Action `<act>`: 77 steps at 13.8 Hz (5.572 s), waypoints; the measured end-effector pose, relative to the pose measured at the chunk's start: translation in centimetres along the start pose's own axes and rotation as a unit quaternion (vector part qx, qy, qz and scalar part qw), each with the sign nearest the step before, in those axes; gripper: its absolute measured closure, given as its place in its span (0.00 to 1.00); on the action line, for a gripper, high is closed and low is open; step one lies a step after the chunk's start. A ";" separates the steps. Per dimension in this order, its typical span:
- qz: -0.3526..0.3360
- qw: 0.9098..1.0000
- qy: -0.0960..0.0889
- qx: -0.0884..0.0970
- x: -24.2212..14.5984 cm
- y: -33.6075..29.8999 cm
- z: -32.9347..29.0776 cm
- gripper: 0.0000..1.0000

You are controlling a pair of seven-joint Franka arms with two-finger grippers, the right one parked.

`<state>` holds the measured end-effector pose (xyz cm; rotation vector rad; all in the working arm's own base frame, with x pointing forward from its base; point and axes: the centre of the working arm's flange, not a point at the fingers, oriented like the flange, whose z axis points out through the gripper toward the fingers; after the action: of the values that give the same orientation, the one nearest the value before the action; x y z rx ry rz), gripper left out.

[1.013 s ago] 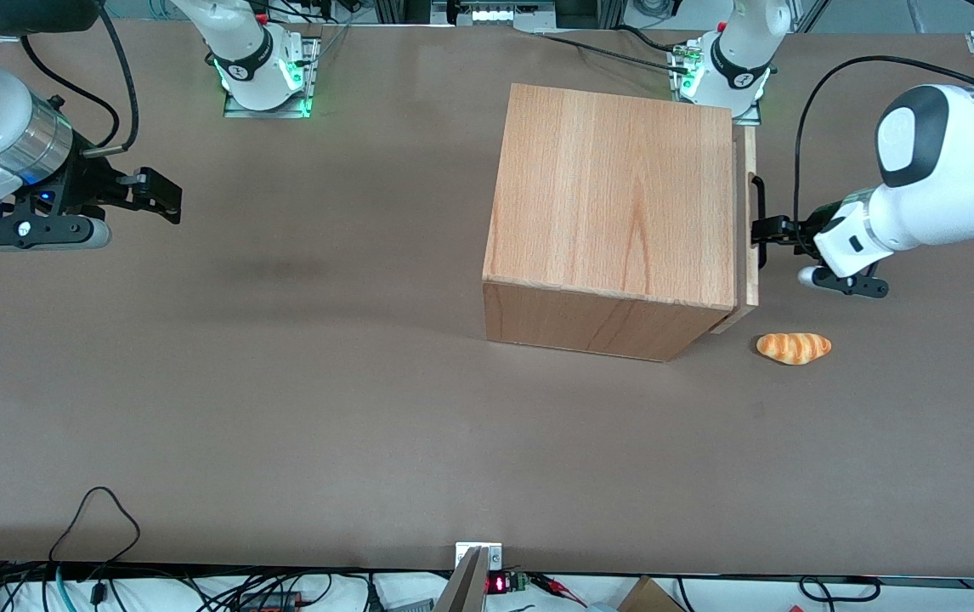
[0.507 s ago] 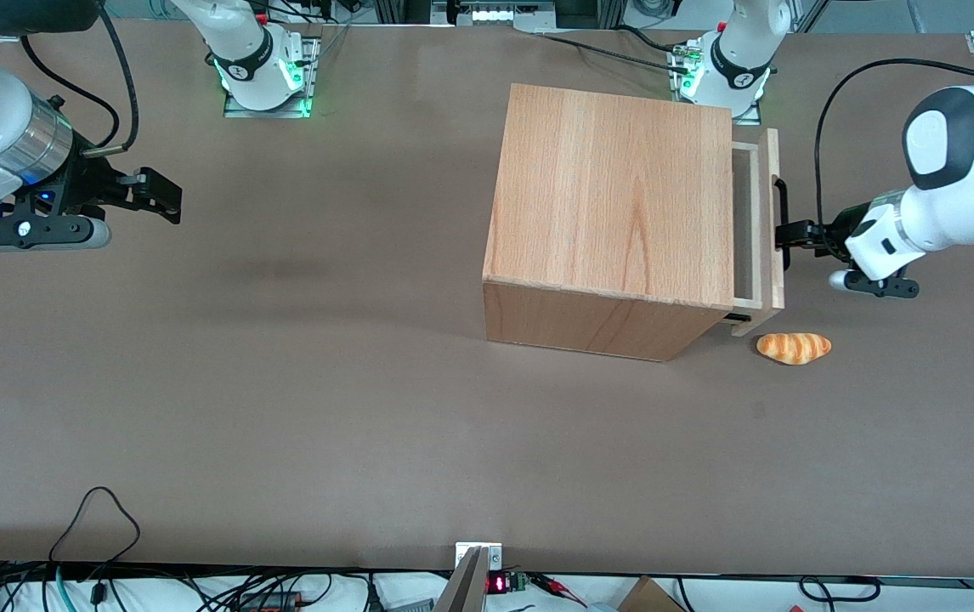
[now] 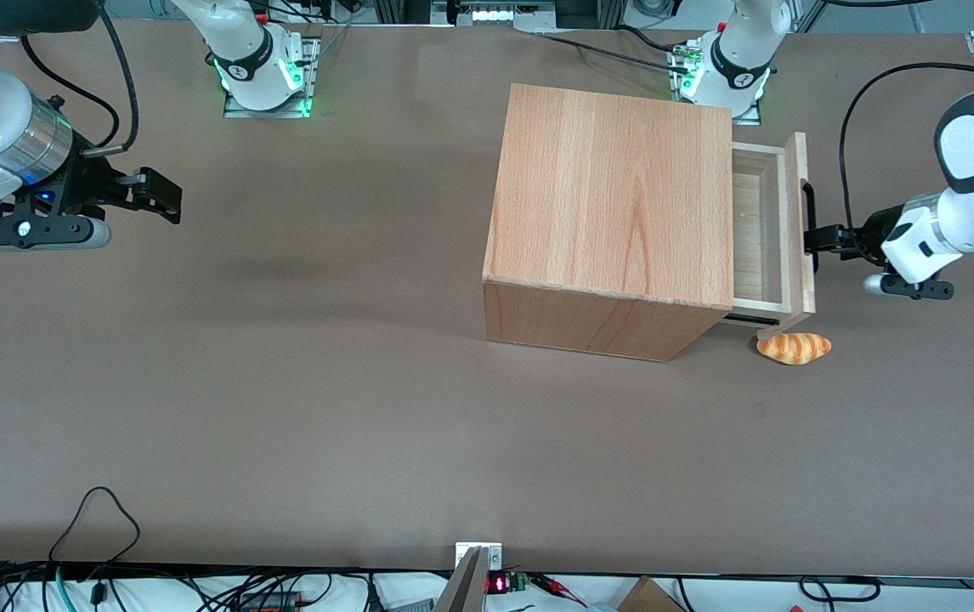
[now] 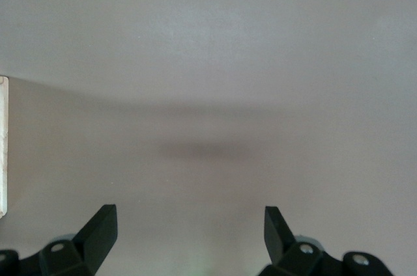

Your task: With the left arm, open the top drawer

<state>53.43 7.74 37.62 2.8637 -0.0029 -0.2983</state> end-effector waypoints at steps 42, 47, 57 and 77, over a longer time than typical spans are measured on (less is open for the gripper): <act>0.044 0.997 0.053 0.031 0.6 -4.2 -18.8 0.00; 0.082 0.991 0.056 0.094 2.2 3.1 -20.1 0.00; 0.040 0.989 0.062 0.129 1.9 9.9 -20.8 0.00; 0.021 0.983 0.098 0.153 -3.6 11.3 -23.2 0.00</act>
<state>54.94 2.94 63.21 3.1798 -0.0776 -0.0062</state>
